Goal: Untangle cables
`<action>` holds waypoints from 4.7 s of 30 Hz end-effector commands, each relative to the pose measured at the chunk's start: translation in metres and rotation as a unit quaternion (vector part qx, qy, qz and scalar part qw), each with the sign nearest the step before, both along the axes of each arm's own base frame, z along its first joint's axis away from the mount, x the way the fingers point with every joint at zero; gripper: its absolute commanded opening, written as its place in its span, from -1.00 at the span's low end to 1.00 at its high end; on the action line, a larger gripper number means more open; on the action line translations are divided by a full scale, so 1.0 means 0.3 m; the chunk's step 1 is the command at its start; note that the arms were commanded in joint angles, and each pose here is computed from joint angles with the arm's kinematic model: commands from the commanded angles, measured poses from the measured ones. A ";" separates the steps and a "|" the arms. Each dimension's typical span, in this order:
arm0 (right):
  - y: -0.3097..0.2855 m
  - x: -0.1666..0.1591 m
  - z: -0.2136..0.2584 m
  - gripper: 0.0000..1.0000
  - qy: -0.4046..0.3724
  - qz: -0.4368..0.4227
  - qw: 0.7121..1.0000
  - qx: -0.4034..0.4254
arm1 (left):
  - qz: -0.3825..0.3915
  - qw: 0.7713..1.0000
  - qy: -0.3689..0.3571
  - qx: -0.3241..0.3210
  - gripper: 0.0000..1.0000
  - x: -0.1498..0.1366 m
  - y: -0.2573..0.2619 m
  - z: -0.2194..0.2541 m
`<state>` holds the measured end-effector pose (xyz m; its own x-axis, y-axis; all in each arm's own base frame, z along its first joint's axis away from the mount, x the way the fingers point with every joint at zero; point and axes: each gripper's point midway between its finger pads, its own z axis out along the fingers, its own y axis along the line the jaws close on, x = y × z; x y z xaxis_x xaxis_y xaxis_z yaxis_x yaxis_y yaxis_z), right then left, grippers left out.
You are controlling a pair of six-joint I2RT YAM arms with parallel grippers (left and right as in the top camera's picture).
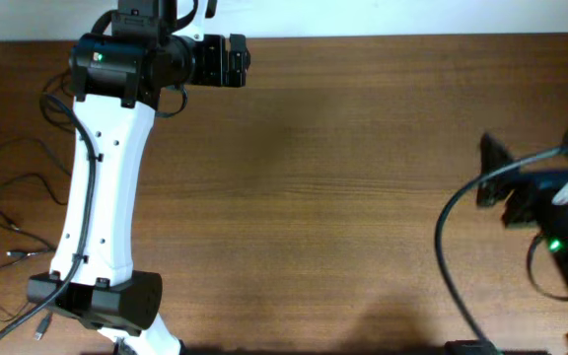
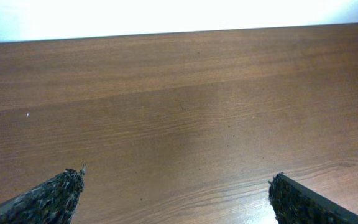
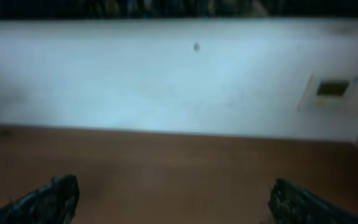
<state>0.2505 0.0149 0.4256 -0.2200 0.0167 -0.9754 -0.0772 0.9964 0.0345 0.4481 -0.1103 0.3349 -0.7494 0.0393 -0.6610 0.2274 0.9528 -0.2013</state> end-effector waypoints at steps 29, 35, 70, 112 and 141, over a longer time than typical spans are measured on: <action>0.167 0.017 -0.484 0.98 0.041 0.190 0.975 -0.107 | -0.005 1.000 -0.001 0.006 0.99 0.002 0.001 -0.006; 0.126 -0.107 -0.516 0.98 -0.072 0.146 0.978 -0.133 | -0.005 1.000 -0.001 0.006 0.99 0.002 0.001 -0.006; 0.118 -0.041 -0.874 0.98 -0.115 0.134 0.974 -0.138 | -0.005 1.000 -0.001 0.006 0.98 0.002 0.001 -0.006; 0.118 -0.041 -0.874 0.98 -0.115 0.134 0.975 -0.138 | 0.114 0.916 -0.365 0.122 0.98 -0.644 0.378 -0.496; 0.118 -0.041 -0.874 0.97 -0.115 0.134 0.975 -0.138 | 0.131 0.905 -0.381 0.138 0.98 -0.675 0.413 -0.595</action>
<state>0.2376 0.0520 0.1663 0.0544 -0.2908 -0.9552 -0.3157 0.9025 -0.2928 0.2457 0.0120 0.1582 -0.0868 0.1563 -0.9839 -0.0323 0.9867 0.1596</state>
